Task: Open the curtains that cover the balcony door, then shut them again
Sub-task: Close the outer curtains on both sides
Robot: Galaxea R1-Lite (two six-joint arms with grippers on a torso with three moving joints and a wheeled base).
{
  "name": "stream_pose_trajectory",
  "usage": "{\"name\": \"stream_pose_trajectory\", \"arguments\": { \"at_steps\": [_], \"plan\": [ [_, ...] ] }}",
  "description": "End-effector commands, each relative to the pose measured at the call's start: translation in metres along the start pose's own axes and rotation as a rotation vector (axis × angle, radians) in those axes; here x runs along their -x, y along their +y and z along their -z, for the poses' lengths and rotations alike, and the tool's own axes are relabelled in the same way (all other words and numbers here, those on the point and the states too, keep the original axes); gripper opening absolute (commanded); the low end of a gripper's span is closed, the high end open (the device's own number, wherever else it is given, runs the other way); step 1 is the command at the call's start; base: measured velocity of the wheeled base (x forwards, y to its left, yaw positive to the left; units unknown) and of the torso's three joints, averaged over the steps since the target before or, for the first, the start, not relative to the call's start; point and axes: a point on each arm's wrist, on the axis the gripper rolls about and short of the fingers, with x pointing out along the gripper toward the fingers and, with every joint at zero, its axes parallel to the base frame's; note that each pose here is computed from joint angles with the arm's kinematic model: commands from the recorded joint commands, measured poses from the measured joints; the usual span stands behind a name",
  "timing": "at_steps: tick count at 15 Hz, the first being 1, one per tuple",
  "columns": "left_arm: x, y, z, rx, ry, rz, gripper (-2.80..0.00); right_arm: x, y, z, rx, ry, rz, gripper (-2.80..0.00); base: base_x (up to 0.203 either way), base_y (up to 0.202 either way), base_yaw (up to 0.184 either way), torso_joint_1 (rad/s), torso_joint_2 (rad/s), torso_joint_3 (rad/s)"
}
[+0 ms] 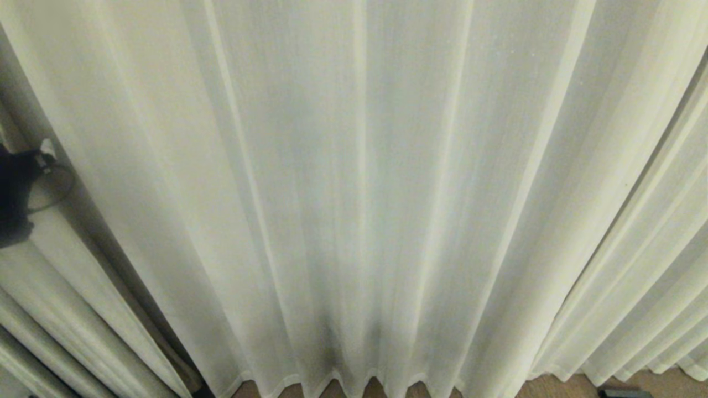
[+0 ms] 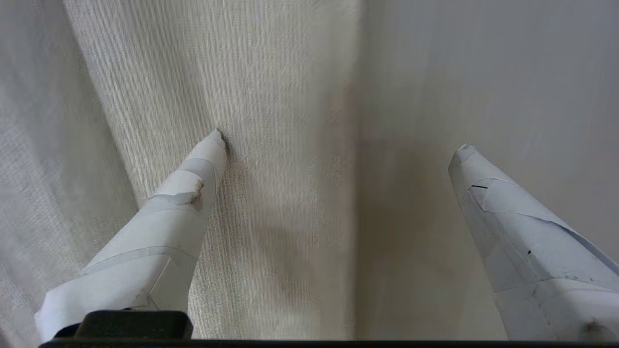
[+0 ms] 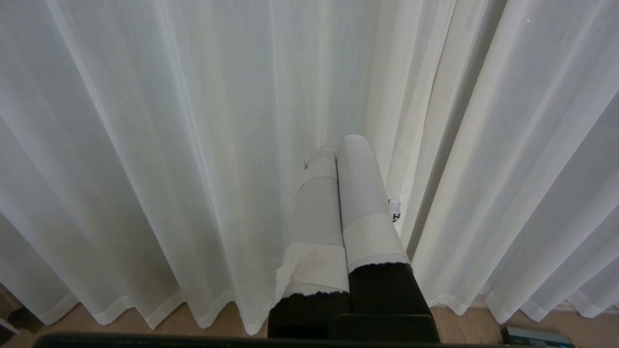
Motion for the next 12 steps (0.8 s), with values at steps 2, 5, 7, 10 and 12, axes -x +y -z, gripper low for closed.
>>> {"name": "stream_pose_trajectory", "arguments": {
  "at_steps": [2,5,7,10,12],
  "plan": [
    [-0.004,0.002,0.001,0.001,-0.022,-0.006,0.00,0.000,0.000,0.000,0.001,-0.001,0.000,-2.80,0.000,0.000,0.000,0.000,0.00,0.000],
    [-0.007,0.006,-0.001,-0.011,-0.040,-0.028,0.00,0.000,0.000,0.000,0.001,-0.001,0.000,-2.80,0.000,0.000,0.000,0.000,0.00,0.000],
    [-0.007,0.009,-0.005,-0.026,-0.058,-0.054,0.00,0.000,0.000,0.000,0.001,-0.001,0.000,-2.80,0.000,0.000,0.000,0.000,0.00,0.000],
    [-0.006,0.010,-0.015,-0.039,-0.080,-0.087,0.00,0.000,0.000,0.000,0.001,-0.001,0.000,-2.80,0.000,0.000,0.000,0.000,0.00,0.000],
    [-0.006,0.012,-0.020,-0.039,-0.088,-0.107,0.00,0.000,0.000,0.000,0.001,-0.001,0.000,-2.80,0.000,0.000,0.000,0.000,0.00,0.000]
  ]
}}
